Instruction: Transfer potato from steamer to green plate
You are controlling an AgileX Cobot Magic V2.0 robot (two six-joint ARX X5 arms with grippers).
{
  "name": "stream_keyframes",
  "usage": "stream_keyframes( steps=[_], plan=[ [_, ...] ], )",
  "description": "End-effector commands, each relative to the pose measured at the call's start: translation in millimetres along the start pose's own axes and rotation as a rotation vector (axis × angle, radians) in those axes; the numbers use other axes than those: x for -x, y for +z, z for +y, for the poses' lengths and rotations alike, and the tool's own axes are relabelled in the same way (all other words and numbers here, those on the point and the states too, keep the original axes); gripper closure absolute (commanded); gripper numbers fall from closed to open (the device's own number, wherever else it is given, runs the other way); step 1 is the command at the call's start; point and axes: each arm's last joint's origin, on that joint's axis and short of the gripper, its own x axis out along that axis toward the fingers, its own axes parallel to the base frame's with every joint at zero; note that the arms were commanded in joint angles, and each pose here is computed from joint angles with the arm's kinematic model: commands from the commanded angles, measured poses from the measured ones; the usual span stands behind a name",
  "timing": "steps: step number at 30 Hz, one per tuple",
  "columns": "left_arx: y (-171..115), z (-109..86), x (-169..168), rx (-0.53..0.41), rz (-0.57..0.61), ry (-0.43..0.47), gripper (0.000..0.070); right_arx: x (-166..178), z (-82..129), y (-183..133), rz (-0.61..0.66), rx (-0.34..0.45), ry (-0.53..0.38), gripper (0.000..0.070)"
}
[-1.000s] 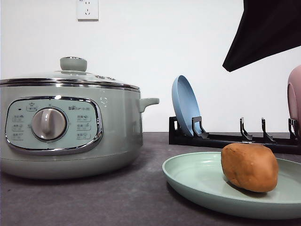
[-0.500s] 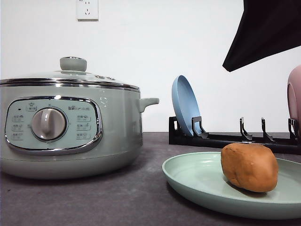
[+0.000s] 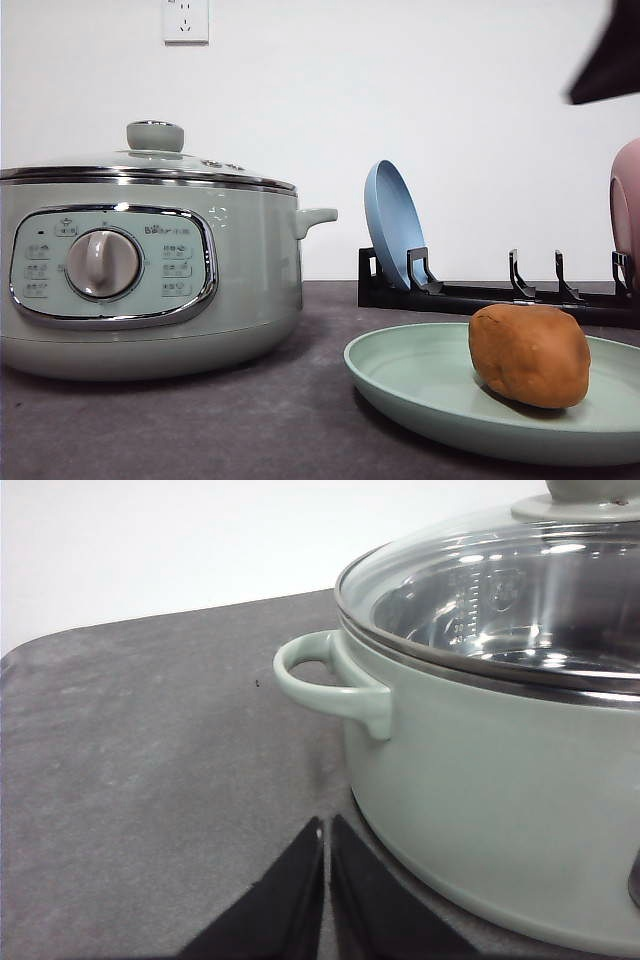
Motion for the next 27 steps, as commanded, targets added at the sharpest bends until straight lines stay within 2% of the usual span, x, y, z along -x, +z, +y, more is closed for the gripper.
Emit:
stream_keyframes(
  steps=[1,6,11,18,27],
  plan=[
    [-7,-0.7,-2,0.007,0.025,0.000,0.0698,7,-7,-3,-0.063,0.010,-0.036,0.0700],
    [-7,-0.7,-2,0.007,0.025,0.000,0.0698,28,-22,-26,-0.162,0.014,-0.156,0.0700],
    [-7,-0.7,-2,0.007,0.025,0.000,0.0698,41,-27,-47,-0.250,0.073,-0.218,0.0700],
    [-7,-0.7,-2,0.007,0.025,0.000,0.0698,45,-28,-72,-0.308,0.123,-0.229,0.0700],
    [-7,-0.7,-2,0.007,0.025,0.000,0.0698,39,-32,-98,-0.296,0.122,-0.219,0.0700]
  ],
)
